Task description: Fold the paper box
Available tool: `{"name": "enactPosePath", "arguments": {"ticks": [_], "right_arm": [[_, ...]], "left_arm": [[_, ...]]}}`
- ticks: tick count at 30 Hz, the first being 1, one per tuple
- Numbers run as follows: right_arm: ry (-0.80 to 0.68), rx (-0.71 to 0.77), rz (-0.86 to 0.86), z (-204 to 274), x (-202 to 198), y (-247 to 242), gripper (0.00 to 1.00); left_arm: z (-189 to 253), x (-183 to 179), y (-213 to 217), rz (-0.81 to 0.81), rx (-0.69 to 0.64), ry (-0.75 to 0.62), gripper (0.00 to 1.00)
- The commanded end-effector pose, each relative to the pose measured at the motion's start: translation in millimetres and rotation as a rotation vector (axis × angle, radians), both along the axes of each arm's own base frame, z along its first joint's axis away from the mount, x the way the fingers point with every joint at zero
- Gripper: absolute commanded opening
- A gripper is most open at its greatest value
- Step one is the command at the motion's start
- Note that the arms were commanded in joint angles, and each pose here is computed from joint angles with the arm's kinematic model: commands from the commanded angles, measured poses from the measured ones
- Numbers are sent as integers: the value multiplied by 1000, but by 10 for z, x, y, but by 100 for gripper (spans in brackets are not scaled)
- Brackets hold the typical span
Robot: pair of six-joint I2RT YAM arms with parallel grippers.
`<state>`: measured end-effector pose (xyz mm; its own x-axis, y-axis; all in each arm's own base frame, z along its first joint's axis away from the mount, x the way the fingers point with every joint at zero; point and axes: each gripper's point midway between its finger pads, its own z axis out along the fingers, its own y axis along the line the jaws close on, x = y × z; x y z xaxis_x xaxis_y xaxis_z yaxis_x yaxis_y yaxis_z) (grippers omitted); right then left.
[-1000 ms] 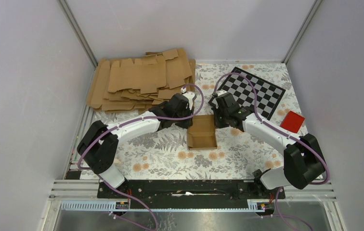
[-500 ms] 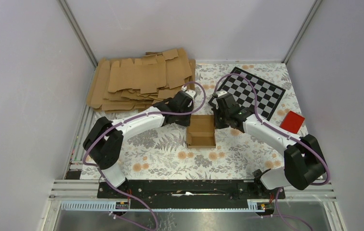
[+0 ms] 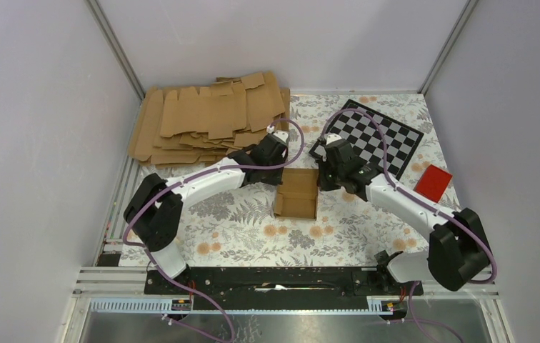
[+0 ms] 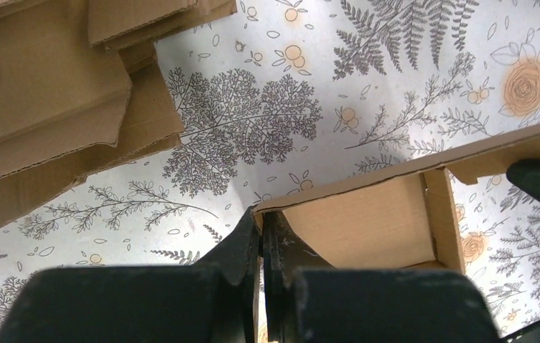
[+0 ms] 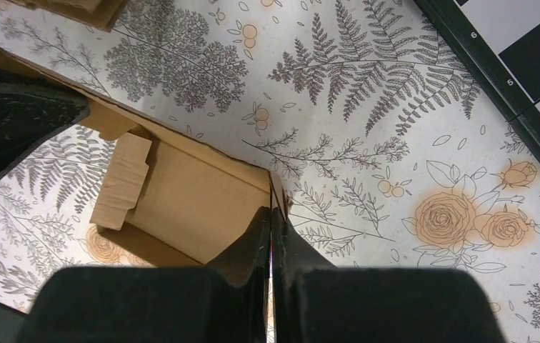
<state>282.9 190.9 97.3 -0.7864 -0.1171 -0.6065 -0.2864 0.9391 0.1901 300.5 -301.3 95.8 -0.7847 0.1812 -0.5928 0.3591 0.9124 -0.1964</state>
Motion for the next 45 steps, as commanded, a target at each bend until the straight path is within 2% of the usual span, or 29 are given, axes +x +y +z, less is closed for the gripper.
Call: {"name": "enactPosePath", "arguments": {"ticks": [1,11,13,17,26,34,45], "right_arm": [[-124,145,-25,338,97,198,0],[-363,275,-209,601,366,345,0],[-392,271,-255,539,406,332,0],[-408,302,-245,339,352,372,0],[-397,272,-237,95,155,220,0],[-357,186,-184,-70,-16,91,0],[-282,160,-143,-330,-203,42,0]], "left_arm": [[466,122,-203,49,-113,-135,0],[747,288,-225,172,-306,-364,0],[750,264,-214,183,-346,-420,0],[574,146,-119,222,-339,-503,0],[213,-158,-194,232,-325,-459,0],[5,-255,-151,251,-293,-396,0],[-206,-393,-173,246,-274,-355,0]]}}
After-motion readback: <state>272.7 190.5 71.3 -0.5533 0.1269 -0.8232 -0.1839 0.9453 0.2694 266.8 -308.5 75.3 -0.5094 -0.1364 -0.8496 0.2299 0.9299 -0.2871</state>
